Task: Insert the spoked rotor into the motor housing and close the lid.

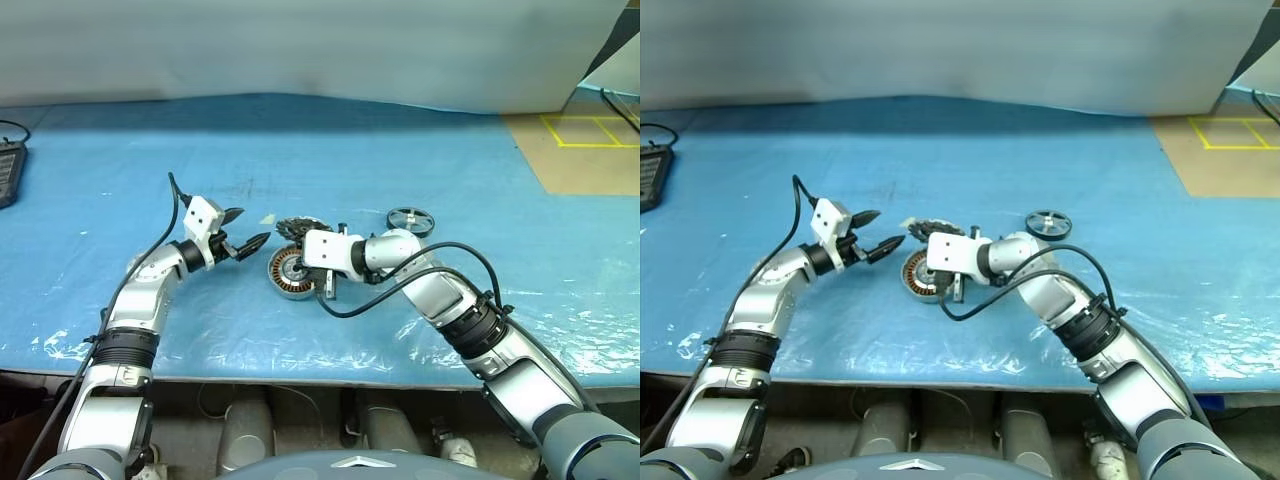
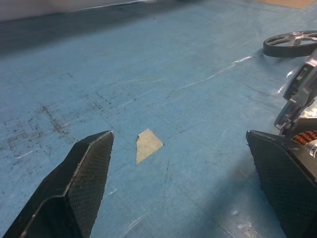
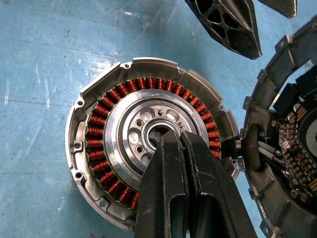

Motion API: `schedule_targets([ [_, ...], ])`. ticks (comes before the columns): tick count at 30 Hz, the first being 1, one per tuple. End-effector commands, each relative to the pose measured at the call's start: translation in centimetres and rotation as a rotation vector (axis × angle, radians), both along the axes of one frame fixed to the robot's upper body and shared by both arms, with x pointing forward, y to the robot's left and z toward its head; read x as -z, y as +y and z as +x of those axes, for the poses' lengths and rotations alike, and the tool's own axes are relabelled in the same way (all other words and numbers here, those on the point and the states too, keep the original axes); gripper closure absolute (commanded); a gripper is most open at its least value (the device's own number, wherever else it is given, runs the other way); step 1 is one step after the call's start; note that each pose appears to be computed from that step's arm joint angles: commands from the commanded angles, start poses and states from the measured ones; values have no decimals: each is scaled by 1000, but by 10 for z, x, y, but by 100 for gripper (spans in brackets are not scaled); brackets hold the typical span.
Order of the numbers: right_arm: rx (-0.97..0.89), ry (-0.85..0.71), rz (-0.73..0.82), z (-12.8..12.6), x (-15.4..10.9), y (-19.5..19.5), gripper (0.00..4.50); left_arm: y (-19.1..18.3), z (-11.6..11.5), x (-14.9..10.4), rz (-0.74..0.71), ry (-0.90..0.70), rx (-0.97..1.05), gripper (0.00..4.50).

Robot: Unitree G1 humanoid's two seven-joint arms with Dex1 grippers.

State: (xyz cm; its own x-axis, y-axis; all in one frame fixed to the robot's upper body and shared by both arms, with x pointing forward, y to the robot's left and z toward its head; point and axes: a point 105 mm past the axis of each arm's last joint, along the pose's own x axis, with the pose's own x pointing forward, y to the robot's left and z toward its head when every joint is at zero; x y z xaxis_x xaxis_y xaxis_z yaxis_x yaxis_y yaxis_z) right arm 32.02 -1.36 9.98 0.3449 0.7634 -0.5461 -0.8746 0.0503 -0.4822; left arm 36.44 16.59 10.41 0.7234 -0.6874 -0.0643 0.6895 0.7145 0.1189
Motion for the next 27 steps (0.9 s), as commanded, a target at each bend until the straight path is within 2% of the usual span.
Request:
schedule_targets([
  [1,38,21,50,4,-10,-5,448,0,1,-13,3,-51,4,0],
  [4,43,26,90,5,-18,-2,448,0,1,-13,3,-51,6,0],
  [19,29,53,128,3,-20,7,448,2,1,-12,10,-49,3,0],
  [27,32,98,137,0,-13,9,448,1,1,-12,11,-48,4,0],
])
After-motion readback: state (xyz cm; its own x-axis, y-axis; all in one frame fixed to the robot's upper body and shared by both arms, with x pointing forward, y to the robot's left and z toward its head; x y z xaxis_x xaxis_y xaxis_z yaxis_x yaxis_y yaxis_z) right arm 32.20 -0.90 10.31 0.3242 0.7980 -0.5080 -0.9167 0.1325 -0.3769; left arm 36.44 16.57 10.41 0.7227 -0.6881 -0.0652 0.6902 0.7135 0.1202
